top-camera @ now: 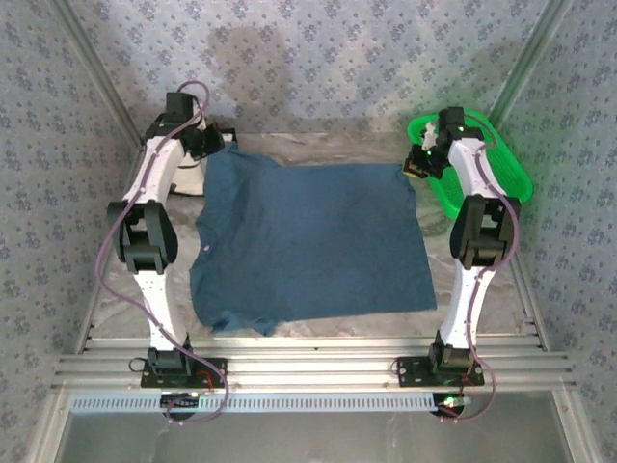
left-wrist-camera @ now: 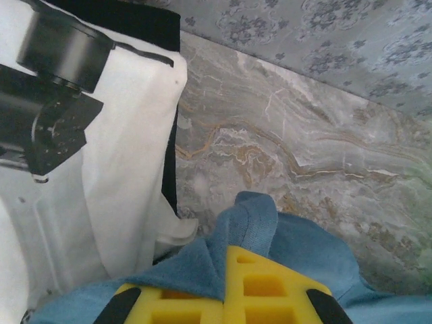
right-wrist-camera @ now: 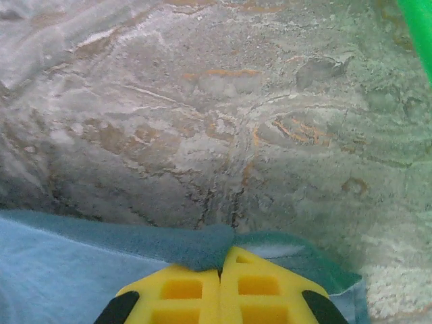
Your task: Fold and stack the t-shirts
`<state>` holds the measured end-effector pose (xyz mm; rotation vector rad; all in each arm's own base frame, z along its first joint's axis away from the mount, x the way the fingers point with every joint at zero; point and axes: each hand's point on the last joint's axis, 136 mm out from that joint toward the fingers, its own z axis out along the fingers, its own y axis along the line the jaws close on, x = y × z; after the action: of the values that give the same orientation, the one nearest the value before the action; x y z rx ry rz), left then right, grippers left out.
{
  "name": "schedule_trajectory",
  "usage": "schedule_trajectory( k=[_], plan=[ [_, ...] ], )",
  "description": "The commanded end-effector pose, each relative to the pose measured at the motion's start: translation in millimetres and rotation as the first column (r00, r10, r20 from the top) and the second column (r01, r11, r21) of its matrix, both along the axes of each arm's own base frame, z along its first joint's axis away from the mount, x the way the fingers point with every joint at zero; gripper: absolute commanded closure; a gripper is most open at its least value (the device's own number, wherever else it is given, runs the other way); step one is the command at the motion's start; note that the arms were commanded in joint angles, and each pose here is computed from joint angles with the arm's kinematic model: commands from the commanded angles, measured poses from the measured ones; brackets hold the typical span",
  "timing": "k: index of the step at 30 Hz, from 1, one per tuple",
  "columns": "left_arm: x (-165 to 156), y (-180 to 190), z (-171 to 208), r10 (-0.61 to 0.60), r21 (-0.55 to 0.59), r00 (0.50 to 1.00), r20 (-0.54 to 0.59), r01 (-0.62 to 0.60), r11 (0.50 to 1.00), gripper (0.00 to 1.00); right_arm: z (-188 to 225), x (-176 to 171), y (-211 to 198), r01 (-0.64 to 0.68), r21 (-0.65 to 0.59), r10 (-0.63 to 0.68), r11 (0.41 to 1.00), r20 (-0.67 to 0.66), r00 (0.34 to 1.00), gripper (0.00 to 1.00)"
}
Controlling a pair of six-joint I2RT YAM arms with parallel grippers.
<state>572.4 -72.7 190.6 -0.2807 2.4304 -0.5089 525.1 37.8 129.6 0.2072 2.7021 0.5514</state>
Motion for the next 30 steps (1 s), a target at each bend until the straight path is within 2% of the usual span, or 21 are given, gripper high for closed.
schedule_trajectory(
  k=[1,4,8,12,15,18,23,30],
  plan=[
    [1.6,4.5,-7.0,-0.006,0.038,1.000,-0.024,0.007,0.999,1.00,-21.6,-4.3,-5.7,-0.048,-0.080,0.043,0.996,-0.069,0.997,1.00],
    [1.6,-0.1,-2.6,-0.015,0.010,1.000,-0.022,0.015,1.000,1.00,-21.6,-0.2,-5.3,-0.064,-0.081,0.060,0.995,-0.055,0.997,1.00],
    [-6.8,-3.2,22.3,-0.004,-0.058,1.000,0.012,0.004,0.998,1.00,-10.3,-3.3,-2.9,-0.108,-0.083,0.106,0.991,-0.027,0.994,1.00],
    [-34.6,-8.1,39.2,0.003,-0.142,1.000,-0.004,-0.004,0.990,1.00,4.5,-14.9,-2.1,-0.163,-0.104,0.164,0.981,0.007,0.986,1.00],
    [-61.2,-1.8,37.2,0.048,-0.214,0.998,-0.029,-0.053,0.975,1.00,8.1,-27.5,-3.9,-0.182,-0.119,0.185,0.976,0.013,0.983,1.00],
    [-92.2,3.8,22.9,0.098,-0.275,0.992,-0.077,-0.116,0.954,1.00,8.2,-38.7,-9.5,-0.205,-0.168,0.210,0.964,0.009,0.978,1.00],
    [-141.8,6.5,-1.0,0.120,-0.276,0.984,-0.134,-0.153,0.949,1.00,5.7,-62.7,-15.6,-0.252,-0.247,0.256,0.936,-0.015,0.967,1.00],
    [-191.0,20.7,-28.1,0.175,-0.257,0.964,-0.200,-0.224,0.940,1.00,-3.3,-90.7,-27.4,-0.298,-0.323,0.304,0.898,-0.034,0.952,1.00]
  ],
)
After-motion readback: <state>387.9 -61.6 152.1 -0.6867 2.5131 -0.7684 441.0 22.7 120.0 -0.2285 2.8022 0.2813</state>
